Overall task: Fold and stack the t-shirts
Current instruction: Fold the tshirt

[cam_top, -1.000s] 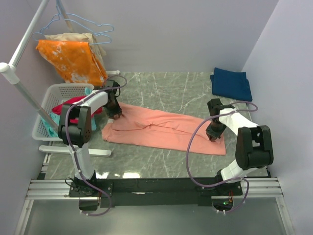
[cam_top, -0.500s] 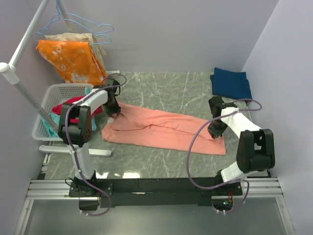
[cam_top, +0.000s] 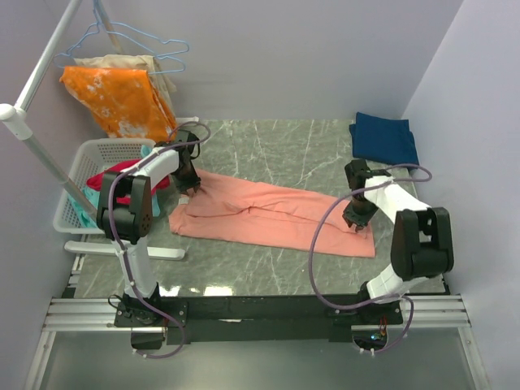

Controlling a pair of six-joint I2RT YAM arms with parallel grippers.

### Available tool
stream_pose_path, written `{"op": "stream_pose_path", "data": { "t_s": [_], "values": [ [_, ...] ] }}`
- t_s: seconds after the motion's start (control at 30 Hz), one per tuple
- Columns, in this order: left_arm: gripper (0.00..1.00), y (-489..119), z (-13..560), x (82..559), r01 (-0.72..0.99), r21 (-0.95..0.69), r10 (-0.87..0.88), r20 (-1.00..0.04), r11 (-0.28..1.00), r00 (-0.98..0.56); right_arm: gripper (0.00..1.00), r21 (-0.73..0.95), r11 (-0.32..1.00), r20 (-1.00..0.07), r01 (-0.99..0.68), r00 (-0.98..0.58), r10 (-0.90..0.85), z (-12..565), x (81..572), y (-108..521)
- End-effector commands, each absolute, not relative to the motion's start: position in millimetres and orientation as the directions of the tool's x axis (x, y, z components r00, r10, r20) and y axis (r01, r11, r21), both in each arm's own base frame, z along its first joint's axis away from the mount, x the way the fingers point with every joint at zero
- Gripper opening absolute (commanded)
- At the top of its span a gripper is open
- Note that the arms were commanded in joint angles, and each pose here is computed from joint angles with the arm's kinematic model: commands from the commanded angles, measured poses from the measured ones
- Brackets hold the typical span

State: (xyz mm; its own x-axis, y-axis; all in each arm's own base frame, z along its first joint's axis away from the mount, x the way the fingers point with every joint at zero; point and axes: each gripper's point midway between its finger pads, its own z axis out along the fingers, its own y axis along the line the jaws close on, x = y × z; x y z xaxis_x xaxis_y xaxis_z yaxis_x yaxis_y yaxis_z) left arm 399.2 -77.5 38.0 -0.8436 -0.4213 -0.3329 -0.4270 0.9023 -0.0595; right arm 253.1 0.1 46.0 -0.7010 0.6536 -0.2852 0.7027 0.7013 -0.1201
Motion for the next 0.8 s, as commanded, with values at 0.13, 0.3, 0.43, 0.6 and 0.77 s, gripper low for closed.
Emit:
{"op": "stream_pose_path", "data": {
  "t_s": [0.13,0.3,0.43,0.6,0.77],
  "values": [
    [0.35,-73.2,44.1,401.9,-0.449,-0.040,-0.432,-0.357,0.893,-0.828,0.34,-0.212,0.622,-0.320,0.754,-0.655,0.684,27.4,272.1,-24.9],
    [0.35,-73.7,45.7,403.4,-0.449,-0.046,-0.434,-0.358,0.893,-0.827,0.33,-0.130,0.630,-0.374,0.766,-0.626,0.684,51.5,299.5,-25.5],
    [0.34,-75.8,50.2,407.8,-0.443,-0.060,-0.433,-0.365,0.894,-0.824,0.34,-0.061,0.634,-0.436,0.771,-0.592,0.678,76.6,310.6,-27.1],
    [0.35,-77.8,55.1,413.8,-0.442,-0.074,-0.435,-0.380,0.894,-0.816,0.35,-0.106,0.635,-0.416,0.766,-0.614,0.671,69.2,316.3,-29.5],
    [0.35,-77.6,45.8,415.8,-0.449,-0.059,-0.438,-0.366,0.891,-0.821,0.36,-0.146,0.628,-0.369,0.765,-0.631,0.683,41.8,319.6,-29.3]
  ]
}}
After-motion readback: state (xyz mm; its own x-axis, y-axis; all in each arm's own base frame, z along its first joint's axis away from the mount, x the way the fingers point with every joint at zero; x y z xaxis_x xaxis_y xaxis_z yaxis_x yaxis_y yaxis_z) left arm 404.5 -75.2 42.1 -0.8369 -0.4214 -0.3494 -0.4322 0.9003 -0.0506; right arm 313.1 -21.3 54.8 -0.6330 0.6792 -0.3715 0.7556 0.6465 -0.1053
